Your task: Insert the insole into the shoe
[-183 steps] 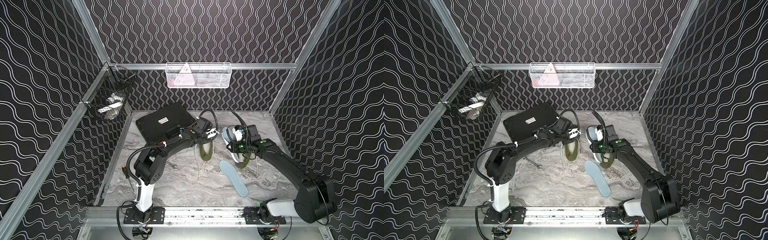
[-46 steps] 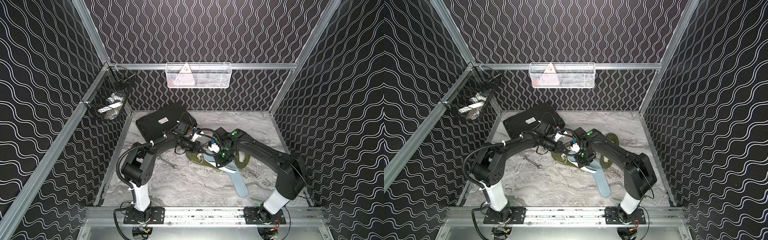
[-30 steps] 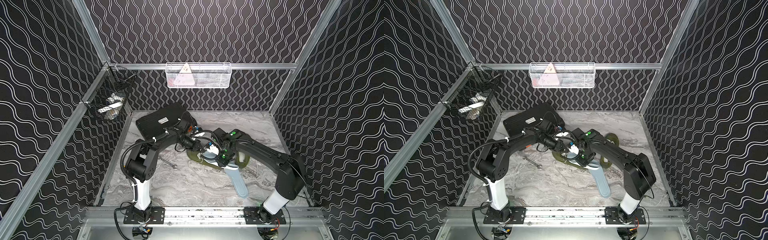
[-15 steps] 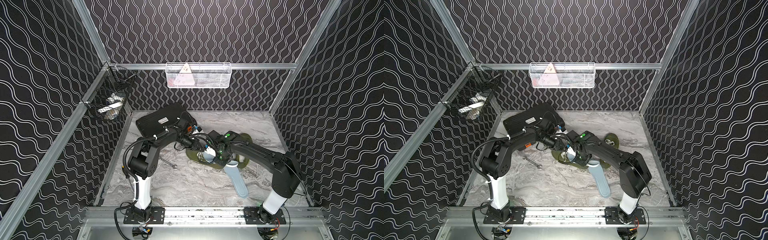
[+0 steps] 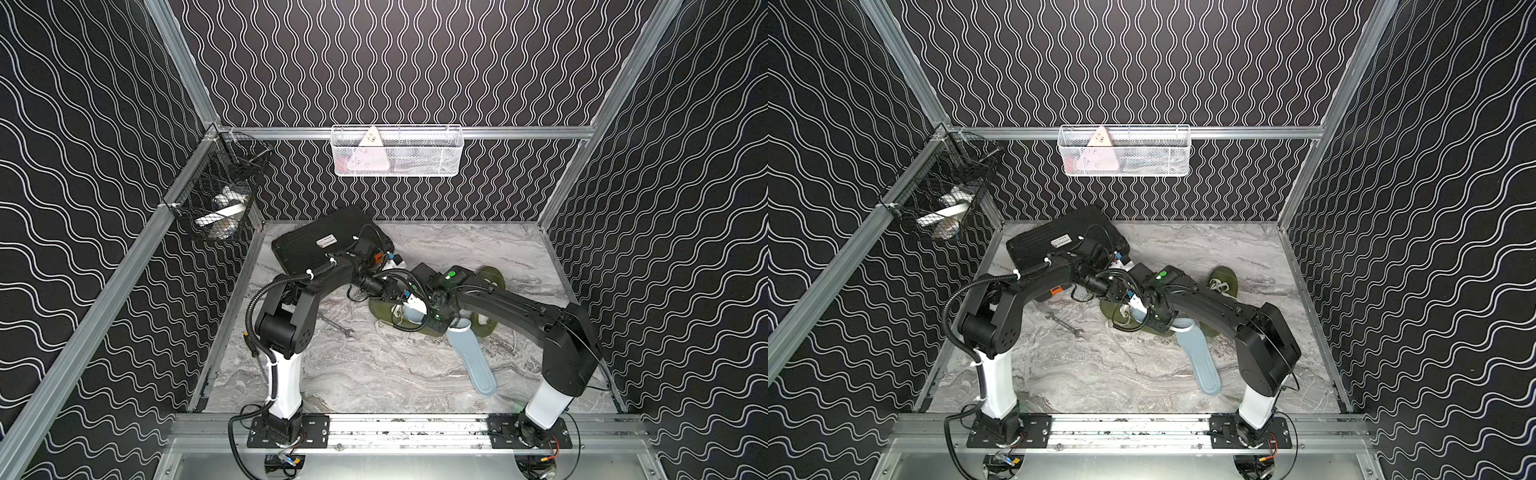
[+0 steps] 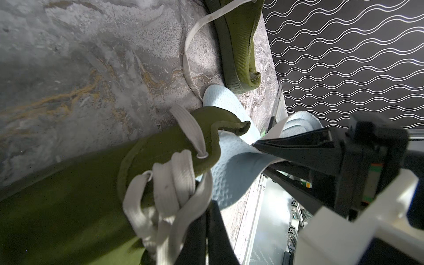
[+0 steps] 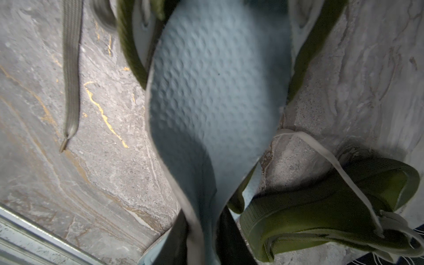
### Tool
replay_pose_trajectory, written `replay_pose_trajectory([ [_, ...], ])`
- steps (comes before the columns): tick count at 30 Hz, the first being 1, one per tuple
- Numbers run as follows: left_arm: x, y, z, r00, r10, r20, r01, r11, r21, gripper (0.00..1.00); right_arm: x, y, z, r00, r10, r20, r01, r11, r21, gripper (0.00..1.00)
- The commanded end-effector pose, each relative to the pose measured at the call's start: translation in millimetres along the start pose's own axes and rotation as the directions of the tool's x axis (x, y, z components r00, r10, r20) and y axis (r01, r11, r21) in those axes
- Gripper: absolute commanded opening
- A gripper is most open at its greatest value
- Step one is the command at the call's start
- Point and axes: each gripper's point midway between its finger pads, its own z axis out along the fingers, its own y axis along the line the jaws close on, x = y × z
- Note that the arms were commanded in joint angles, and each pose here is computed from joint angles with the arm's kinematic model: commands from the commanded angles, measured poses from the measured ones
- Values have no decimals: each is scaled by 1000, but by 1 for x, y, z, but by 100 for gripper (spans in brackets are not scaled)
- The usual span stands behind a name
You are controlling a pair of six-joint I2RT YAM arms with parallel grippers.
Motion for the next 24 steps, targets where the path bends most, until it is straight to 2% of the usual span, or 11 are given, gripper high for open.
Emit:
replay_pose_trajectory([
  [1,-2,-13,-4,1000,30,-1,-30,999,43,0,6,-7,-1,997,-75,-8,75,995,72,24],
  [9,-4,-10,-1,1000,24,-12,-24,999,48,0,-1,-13,-8,984,-176,5,174,975,137,24],
  [13,-2,-6,0,999,20,-25,-19,999,42,0,-3,-16,-1,976,-215,-33,217,965,150,24],
  [24,-2,-8,-7,999,25,-47,-22,997,72,0,8,-21,-10,965,-257,-41,260,947,186,24],
])
